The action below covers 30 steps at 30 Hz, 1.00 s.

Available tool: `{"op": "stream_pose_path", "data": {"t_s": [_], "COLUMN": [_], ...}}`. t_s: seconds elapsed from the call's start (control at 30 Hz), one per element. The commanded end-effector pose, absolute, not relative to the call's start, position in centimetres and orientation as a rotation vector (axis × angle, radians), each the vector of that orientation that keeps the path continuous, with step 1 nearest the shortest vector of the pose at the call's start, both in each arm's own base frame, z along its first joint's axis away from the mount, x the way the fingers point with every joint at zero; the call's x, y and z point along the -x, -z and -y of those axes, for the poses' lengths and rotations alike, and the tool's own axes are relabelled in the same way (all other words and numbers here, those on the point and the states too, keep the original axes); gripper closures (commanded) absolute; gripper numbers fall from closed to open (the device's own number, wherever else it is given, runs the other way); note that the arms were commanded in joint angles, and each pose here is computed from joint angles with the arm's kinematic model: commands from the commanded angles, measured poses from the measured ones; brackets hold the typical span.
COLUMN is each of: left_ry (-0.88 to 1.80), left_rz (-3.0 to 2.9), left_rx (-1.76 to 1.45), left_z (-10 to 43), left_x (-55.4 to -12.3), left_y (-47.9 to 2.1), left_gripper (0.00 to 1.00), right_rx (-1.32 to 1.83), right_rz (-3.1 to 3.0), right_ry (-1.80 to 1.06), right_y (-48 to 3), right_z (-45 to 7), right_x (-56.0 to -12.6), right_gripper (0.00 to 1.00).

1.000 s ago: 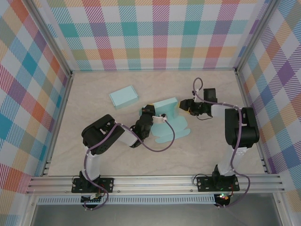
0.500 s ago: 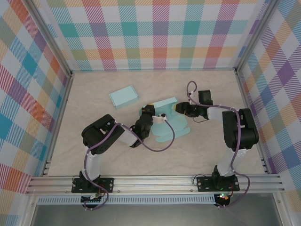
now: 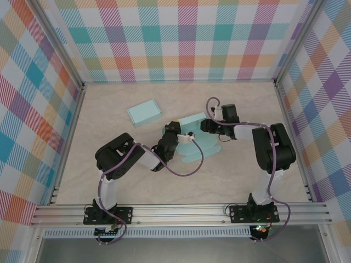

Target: Fold the paper box

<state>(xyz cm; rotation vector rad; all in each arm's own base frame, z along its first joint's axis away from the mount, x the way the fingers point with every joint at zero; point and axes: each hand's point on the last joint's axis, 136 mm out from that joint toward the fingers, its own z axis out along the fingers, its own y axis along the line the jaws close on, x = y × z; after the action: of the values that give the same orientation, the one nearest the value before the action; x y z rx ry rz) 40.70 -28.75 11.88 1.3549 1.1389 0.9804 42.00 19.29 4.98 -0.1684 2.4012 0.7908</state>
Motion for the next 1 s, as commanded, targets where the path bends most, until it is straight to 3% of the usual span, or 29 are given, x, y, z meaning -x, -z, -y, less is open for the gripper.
{"op": "stream_pose_path", "data": {"t_s": [0.0, 0.23, 0.33, 0.47, 0.6, 0.67, 0.77, 0.8, 0.87, 0.93, 0.97], "left_ry": [-0.929, -0.889, -0.885, -0.855, -0.815, -0.786, -0.705, -0.68, -0.62, -0.562, -0.531], "left_rz": [-1.11, -1.115, -1.113, -1.117, -1.15, -1.183, -1.236, -1.261, -1.304, -1.337, -1.353], "left_rx": [-1.382, -1.387, -1.391, -1.376, -1.318, -1.248, -1.16, -1.137, -1.07, -0.977, -0.929], "left_z": [29.7, 30.2, 30.3, 30.8, 31.1, 31.1, 31.3, 31.1, 30.8, 30.1, 29.6], "left_x": [-40.1, -39.7, -39.6, -39.2, -38.8, -38.8, -38.3, -38.3, -38.0, -37.7, -37.4], "left_y": [-11.4, -11.0, -10.9, -11.2, -12.0, -13.1, -14.5, -14.9, -16.1, -17.6, -18.5], "left_gripper": [1.0, 1.0, 1.0, 1.0, 1.0, 0.97, 0.57, 0.49, 0.46, 0.29, 0.26], "right_rx": [0.179, 0.181, 0.176, 0.144, 0.125, 0.118, 0.104, 0.1, 0.088, 0.084, 0.072], "right_rz": [-2.324, -2.32, -2.311, -2.299, -2.287, -2.284, -2.278, -2.276, -2.276, -2.277, -2.275], "right_ry": [-0.627, -0.519, -0.496, -0.41, -0.332, -0.295, -0.276, -0.274, -0.273, -0.274, -0.267], "right_y": [-5.1, -4.0, -3.9, -3.8, -4.0, -4.1, -4.4, -4.4, -4.6, -4.8, -4.9], "right_z": [-18.9, -19.4, -19.2, -18.4, -17.8, -17.5, -17.2, -17.0, -16.8, -16.7, -16.5], "right_x": [-44.1, -44.3, -44.2, -44.1, -43.5, -43.2, -42.6, -42.4, -42.1, -41.8, -41.8], "right_gripper": [0.58, 0.58, 0.66, 0.88, 1.0, 1.0, 1.0, 1.0, 1.0, 1.0, 1.0]}}
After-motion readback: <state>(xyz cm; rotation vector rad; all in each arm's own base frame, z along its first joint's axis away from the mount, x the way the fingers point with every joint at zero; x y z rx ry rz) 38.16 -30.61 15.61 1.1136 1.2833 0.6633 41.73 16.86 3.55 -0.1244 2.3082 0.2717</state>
